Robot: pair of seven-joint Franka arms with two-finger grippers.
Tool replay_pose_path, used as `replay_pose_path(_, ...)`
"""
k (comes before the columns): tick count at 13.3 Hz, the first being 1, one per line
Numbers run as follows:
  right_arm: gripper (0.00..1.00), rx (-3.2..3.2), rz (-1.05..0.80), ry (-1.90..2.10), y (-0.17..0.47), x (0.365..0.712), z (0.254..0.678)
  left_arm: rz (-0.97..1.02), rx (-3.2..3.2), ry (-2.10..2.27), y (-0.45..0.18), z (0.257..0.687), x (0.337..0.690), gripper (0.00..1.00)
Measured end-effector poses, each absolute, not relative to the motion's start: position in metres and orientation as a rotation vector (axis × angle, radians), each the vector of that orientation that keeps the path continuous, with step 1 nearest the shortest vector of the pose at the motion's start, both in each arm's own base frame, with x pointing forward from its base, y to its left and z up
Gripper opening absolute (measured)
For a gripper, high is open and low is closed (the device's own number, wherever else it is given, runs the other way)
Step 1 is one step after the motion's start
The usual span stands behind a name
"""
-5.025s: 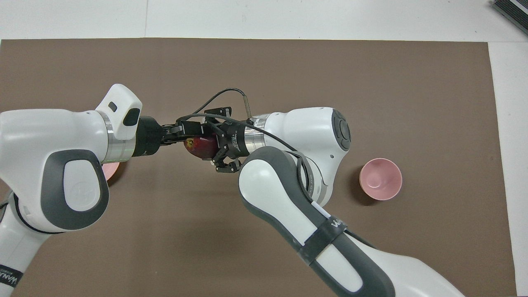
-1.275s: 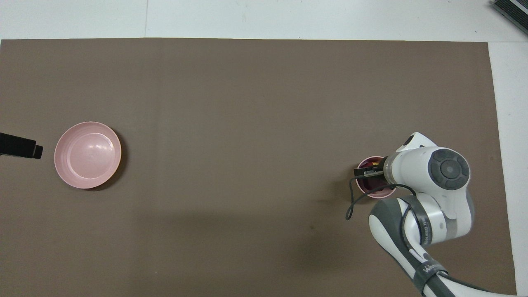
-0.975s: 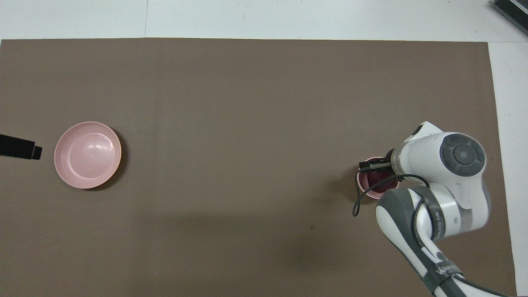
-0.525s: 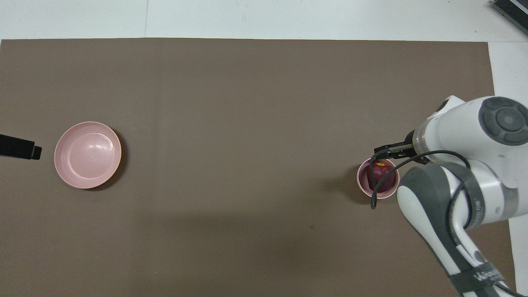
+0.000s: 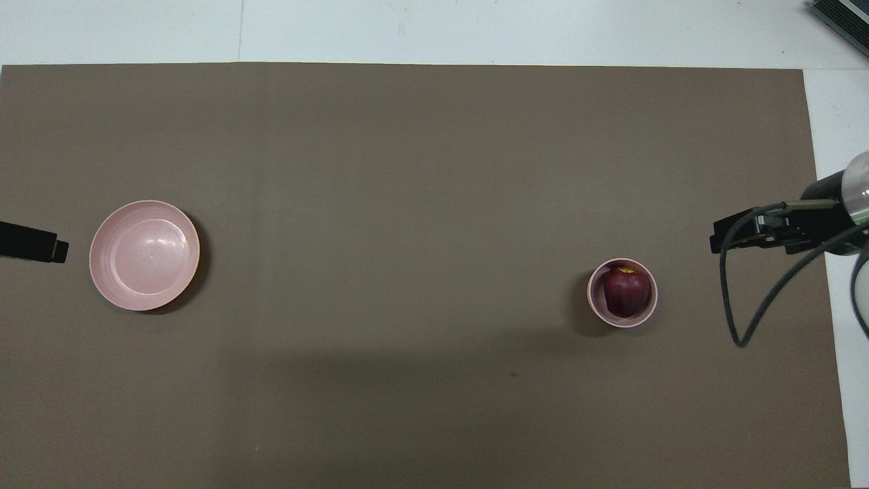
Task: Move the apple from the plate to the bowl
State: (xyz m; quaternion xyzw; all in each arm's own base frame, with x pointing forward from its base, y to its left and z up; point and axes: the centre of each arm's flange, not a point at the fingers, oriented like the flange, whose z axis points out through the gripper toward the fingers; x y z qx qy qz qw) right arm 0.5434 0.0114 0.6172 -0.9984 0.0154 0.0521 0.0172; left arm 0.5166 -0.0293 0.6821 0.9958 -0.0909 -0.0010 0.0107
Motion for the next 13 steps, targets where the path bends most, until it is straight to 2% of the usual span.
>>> replay_pose_path(4,1.00,-3.097,0.180,0.056,0.005,0.551,0.638,-0.003,3.107,-0.284,-0.029,0.682,0.517,1.00)
replay_pose_path(13,1.00,-3.098,0.120,0.051,0.010,0.559,0.642,-0.003,3.107,-0.284,-0.029,0.682,0.517,1.00)
